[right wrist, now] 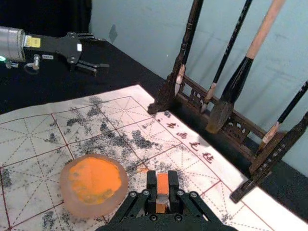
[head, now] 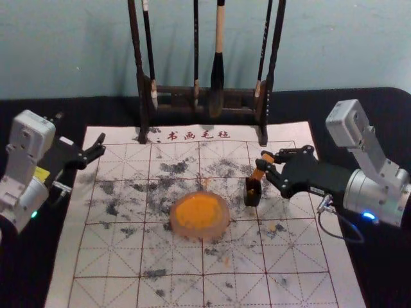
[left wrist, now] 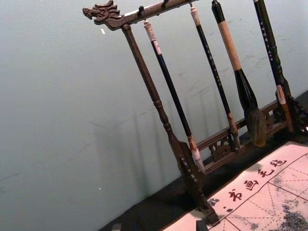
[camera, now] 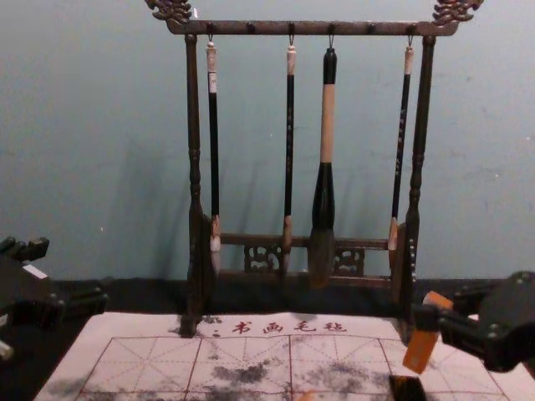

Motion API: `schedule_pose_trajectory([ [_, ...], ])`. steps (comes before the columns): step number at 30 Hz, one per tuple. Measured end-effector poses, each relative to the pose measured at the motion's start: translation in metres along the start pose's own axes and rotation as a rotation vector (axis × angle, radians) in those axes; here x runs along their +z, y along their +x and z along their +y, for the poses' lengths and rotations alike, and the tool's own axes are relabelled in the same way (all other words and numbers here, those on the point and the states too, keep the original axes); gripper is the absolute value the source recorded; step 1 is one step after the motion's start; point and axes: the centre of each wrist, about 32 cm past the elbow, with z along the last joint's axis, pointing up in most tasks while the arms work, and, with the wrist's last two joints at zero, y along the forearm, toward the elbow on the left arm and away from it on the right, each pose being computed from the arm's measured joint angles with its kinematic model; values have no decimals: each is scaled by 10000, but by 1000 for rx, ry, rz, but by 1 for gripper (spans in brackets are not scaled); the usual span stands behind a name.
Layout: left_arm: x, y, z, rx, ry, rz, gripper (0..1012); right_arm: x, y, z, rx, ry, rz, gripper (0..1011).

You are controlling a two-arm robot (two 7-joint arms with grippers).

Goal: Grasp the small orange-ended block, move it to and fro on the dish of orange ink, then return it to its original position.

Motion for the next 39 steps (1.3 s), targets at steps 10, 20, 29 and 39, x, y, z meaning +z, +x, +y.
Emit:
schedule_pose_trajectory([
  [10, 0, 0, 0, 0, 0, 0, 1001, -61, -87, 65, -18, -13, 53, 149],
  [20, 0, 0, 0, 0, 0, 0, 1001, -92, -119, 100, -32, -23, 71, 149],
  [29, 0, 0, 0, 0, 0, 0, 1001, -113, -164, 59, -39, -23, 92, 149],
  [39, 0, 0, 0, 0, 0, 0, 1001, -136, -200, 45, -51, -24, 108, 149],
])
